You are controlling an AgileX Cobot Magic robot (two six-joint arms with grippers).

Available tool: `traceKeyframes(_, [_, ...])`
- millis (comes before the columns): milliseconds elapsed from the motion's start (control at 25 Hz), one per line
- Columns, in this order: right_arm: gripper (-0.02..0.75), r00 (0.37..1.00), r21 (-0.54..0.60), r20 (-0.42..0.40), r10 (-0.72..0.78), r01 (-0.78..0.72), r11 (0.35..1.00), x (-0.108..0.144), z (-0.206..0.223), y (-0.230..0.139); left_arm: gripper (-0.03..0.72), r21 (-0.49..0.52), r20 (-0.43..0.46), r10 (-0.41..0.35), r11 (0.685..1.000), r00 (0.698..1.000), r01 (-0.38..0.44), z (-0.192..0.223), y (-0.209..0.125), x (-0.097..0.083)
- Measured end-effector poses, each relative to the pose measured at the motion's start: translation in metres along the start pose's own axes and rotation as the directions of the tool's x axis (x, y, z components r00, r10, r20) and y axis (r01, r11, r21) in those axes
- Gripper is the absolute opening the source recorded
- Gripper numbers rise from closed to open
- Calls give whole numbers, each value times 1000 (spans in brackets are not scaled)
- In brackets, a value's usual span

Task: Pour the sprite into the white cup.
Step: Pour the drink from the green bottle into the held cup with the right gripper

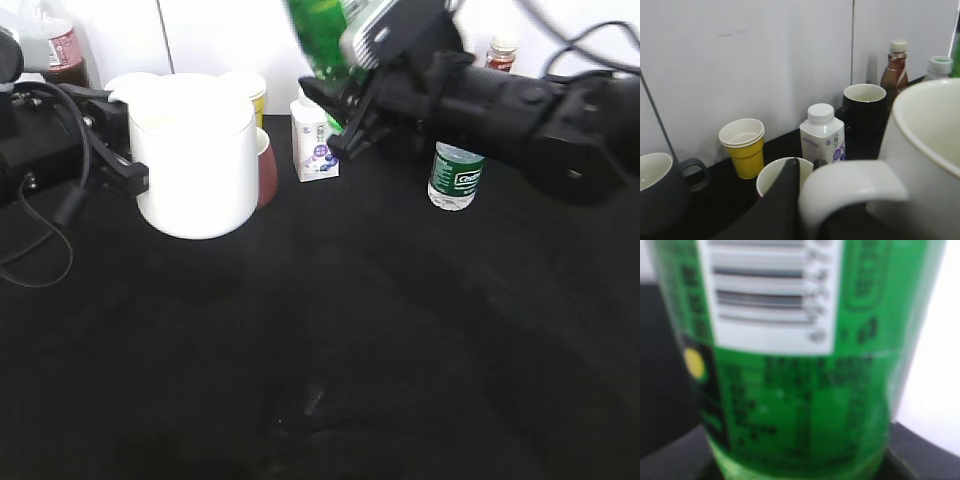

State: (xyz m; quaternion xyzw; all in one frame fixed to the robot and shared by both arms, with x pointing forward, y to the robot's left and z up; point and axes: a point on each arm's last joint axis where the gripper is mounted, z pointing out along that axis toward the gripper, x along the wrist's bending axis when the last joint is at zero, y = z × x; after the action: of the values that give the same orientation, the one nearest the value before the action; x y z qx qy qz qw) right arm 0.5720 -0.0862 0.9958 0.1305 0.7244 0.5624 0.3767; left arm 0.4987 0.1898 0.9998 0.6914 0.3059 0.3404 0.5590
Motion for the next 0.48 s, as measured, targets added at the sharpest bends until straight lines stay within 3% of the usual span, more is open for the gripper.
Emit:
traceKeyframes(120, [394,963,12,43,-267,267,964,-7,10,-1,55,-2,0,-1,1000,1000,1,0,0,0])
traceKeyframes(240, [393,863,89,114,-492,484,870,-16,10,-4,55,-6,-12,-14,1000,1000,14,0,1,1])
traceKeyframes(480, [382,724,212,150,-673,641,737,-26,8,-8,55,26,-51,-71,997,996,72,4,-9,5])
